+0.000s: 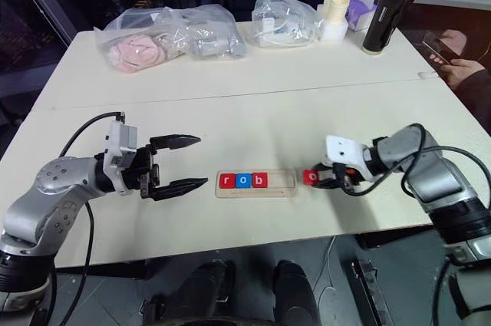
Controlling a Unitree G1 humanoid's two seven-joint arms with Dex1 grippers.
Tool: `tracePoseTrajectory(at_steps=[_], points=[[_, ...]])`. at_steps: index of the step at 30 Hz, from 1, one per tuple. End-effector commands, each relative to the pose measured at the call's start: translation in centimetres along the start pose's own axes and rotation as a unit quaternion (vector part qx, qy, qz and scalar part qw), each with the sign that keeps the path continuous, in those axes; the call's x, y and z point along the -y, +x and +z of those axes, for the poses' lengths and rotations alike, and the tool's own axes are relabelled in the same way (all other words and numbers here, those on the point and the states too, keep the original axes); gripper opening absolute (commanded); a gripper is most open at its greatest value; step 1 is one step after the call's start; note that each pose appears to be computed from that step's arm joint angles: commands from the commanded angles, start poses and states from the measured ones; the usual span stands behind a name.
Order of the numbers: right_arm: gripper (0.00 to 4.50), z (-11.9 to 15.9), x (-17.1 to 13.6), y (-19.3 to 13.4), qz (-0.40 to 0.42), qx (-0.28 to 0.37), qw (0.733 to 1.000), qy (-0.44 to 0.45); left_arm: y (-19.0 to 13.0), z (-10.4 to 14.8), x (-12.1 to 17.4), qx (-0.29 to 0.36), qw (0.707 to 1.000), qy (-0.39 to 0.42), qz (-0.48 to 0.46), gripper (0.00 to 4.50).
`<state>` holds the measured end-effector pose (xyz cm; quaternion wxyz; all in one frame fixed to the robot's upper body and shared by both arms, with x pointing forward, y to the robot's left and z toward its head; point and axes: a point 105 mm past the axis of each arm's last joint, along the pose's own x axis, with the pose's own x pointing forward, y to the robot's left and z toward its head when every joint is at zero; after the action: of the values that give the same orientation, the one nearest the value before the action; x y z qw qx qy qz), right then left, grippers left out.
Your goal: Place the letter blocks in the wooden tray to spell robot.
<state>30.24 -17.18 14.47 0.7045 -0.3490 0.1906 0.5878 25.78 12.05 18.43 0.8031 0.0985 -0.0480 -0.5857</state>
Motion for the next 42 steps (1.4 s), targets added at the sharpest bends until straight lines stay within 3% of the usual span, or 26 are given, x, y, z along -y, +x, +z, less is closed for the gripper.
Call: tracePoseTrajectory(at_steps=[1,10,31,38,42], points=[[1.1,1.3,-0.2,0.5,0.003,0.014,1.0,-0.01,0.2,0.8,-0.1,0.009,1.0,0.025,0.002,4.5],[1.1,1.7,-0.5,3.2,0.008,0.023,1.0,-0.004,0.1,0.8,0.1,0.008,1.0,0.024,0.008,4.5],[1.1,1.3,-1.0,3.9,0.025,0.012,1.0,-0.005,0.2,0.8,0.2,0.009,1.0,0.022,0.016,4.5],[4.43,1.7,-0.6,3.9,0.017,0.016,1.0,-0.007,0.3,0.8,0.2,0.01,1.0,0.02,0.015,4.5],[4.43,1.9,-0.5,3.8,0.013,0.018,1.0,-0.012,0.4,0.8,0.2,0.011,1.0,0.019,0.015,4.5]])
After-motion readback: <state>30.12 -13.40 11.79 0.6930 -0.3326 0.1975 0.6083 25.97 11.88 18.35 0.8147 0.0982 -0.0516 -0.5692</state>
